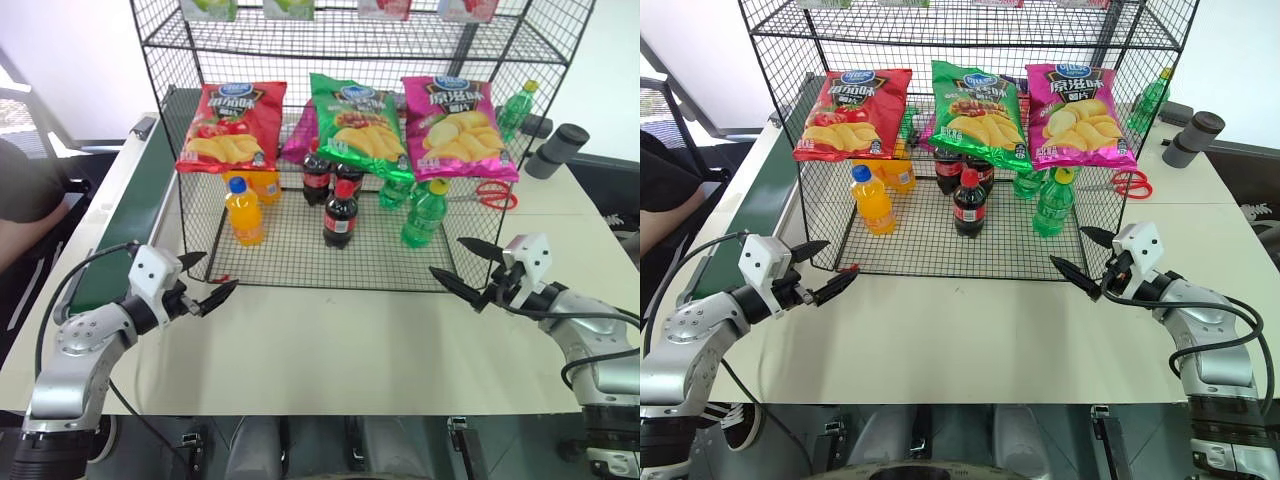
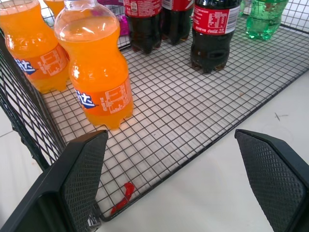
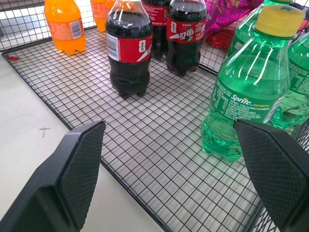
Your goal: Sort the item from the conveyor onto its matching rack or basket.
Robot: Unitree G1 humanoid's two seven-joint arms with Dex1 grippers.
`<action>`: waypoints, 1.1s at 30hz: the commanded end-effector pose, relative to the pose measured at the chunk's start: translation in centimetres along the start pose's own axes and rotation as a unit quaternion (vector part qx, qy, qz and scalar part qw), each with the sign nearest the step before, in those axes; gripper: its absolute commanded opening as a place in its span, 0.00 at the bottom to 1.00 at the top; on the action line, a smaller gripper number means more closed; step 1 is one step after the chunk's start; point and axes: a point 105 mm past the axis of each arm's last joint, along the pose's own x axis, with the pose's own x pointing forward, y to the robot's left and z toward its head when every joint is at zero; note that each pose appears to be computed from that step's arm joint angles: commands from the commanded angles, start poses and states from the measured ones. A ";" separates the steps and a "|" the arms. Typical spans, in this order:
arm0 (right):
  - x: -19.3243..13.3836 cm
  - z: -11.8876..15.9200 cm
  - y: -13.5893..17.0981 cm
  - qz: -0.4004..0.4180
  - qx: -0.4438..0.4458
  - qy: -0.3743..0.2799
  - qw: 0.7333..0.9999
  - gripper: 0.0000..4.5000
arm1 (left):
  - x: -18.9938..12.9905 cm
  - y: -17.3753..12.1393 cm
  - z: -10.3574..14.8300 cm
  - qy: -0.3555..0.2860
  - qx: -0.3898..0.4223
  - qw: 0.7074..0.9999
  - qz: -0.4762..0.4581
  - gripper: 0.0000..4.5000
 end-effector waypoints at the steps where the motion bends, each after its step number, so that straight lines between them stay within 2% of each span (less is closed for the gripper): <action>1: 0.1 1.1 0.2 0.006 -0.017 -0.017 1.000 0.98 | -0.2 -0.1 0.8 -0.013 0.016 1.000 0.000 1.00; 33: 0.8 1.4 -0.1 0.000 -0.024 -0.019 1.000 0.98 | -1.0 0.6 1.1 -0.013 0.016 0.999 0.030 1.00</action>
